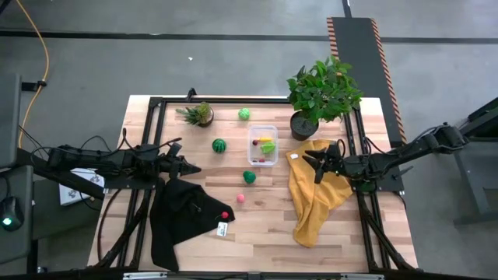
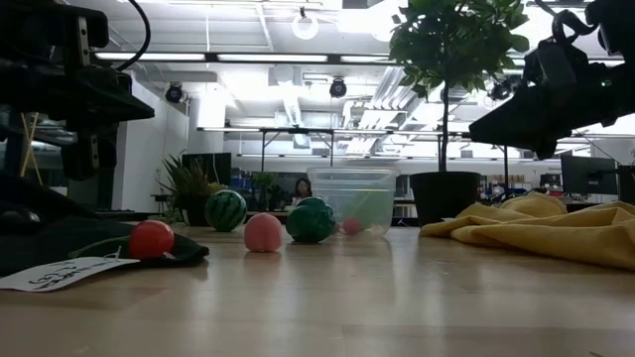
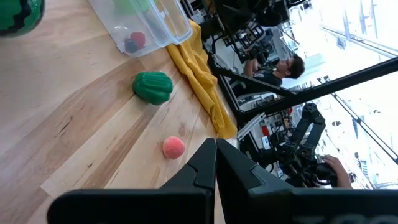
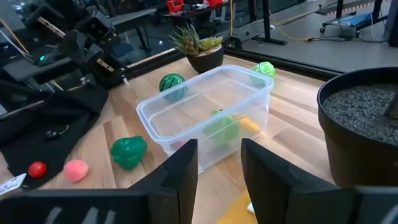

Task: Pick and placing Produce into tupperware
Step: Put the cabbage into the transparent bin

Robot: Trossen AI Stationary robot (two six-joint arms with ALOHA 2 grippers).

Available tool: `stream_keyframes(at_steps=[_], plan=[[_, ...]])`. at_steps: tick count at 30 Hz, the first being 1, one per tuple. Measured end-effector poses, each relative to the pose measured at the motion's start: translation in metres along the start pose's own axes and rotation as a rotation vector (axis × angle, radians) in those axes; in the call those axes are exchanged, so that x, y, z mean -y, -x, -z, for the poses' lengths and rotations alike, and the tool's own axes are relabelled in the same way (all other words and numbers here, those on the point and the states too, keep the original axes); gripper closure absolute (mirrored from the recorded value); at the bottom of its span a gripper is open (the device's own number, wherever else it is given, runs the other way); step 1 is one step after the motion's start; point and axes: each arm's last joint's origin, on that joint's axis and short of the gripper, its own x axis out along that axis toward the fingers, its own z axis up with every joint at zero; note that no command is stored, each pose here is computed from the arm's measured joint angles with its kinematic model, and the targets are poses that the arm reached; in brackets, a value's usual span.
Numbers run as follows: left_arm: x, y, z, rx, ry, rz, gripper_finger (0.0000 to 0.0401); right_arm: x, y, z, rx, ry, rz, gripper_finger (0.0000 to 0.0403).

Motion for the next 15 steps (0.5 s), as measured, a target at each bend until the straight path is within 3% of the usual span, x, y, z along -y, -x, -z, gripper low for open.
stream_keyframes(at_steps=[10, 15], plan=[[0.0000, 0.0000, 0.0000, 0.000, 0.000, 0.000, 0.0400, 0.0003, 0.0000, 0.0009, -0.009, 0.032, 0.001, 0.0289], [0.0000, 0.0000, 0.0000, 0.000, 0.000, 0.000, 0.0400, -0.0014, 0.0001, 0.0017, -0.032, 0.104, -0.061, 0.0289]])
